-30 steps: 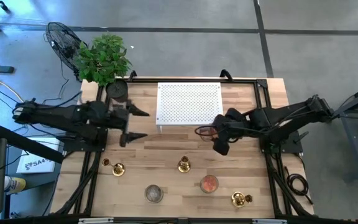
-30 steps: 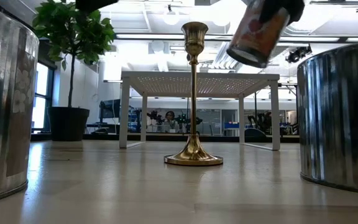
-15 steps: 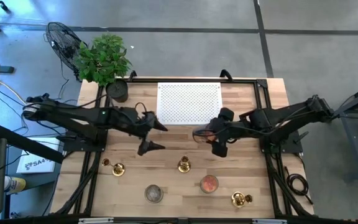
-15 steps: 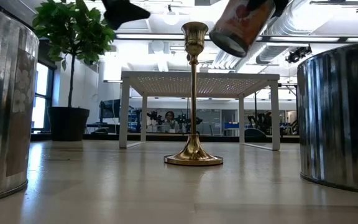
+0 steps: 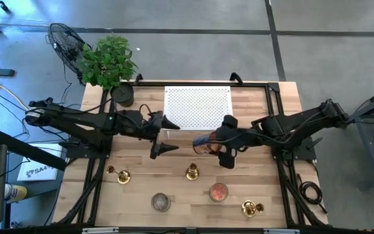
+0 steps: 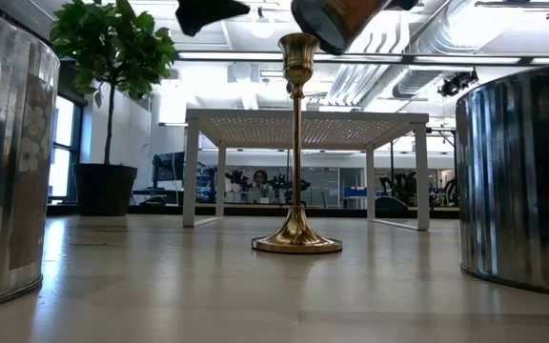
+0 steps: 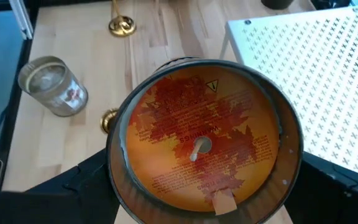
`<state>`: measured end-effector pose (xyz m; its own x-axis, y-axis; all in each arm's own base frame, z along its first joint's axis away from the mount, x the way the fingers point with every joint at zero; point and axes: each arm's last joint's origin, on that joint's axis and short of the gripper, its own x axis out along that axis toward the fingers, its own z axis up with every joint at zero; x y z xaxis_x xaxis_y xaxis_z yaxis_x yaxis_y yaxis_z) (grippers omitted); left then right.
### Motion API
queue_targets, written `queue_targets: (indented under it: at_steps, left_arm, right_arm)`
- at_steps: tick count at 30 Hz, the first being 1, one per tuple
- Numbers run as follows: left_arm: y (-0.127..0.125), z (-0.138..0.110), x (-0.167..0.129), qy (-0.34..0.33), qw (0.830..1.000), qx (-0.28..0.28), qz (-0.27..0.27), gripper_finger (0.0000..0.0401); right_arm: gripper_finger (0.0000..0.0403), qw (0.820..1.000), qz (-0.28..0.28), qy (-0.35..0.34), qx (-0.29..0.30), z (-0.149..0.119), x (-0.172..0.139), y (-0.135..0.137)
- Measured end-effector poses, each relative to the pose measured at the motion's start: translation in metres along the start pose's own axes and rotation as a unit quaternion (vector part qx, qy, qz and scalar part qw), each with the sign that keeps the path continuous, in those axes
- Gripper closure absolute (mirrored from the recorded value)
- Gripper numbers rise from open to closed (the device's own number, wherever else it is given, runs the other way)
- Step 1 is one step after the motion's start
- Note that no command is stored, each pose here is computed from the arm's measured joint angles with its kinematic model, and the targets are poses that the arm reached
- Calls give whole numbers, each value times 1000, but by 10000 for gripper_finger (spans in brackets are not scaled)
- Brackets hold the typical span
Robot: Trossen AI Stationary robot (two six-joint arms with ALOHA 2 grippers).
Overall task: Pick & Place candle stick holders
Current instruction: Put the top right orange scented candle on the shelf
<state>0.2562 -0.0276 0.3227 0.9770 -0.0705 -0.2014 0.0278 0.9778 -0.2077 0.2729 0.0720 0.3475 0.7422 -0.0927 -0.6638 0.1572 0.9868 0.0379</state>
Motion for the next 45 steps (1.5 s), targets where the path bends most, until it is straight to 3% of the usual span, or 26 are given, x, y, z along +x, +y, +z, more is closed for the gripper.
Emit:
queue_targets:
  at_steps: [9, 15, 21, 29, 45]
  left_arm:
    - [0, 2, 0, -12, 1000, 9, -1, 2]
    - [-1, 0, 21, -47, 998, 28, -12, 2]
    - [0, -8, 34, -14, 999, 47, -4, 2]
    - [-2, -1, 40, -27, 998, 48, -10, 2]
    - [2, -20, 61, 22, 999, 48, -11, 2]
  right_arm:
    - [65, 1000, -10, -6, 2, 1, 1, -1]
    - [65, 1000, -1, 4, 4, 4, 18, -4]
    - [65, 1000, 0, 1, -7, 7, 28, -6]
    - [65, 999, 25, -30, -9, 15, 29, -8]
    - [65, 998, 40, -44, -12, 21, 33, -13]
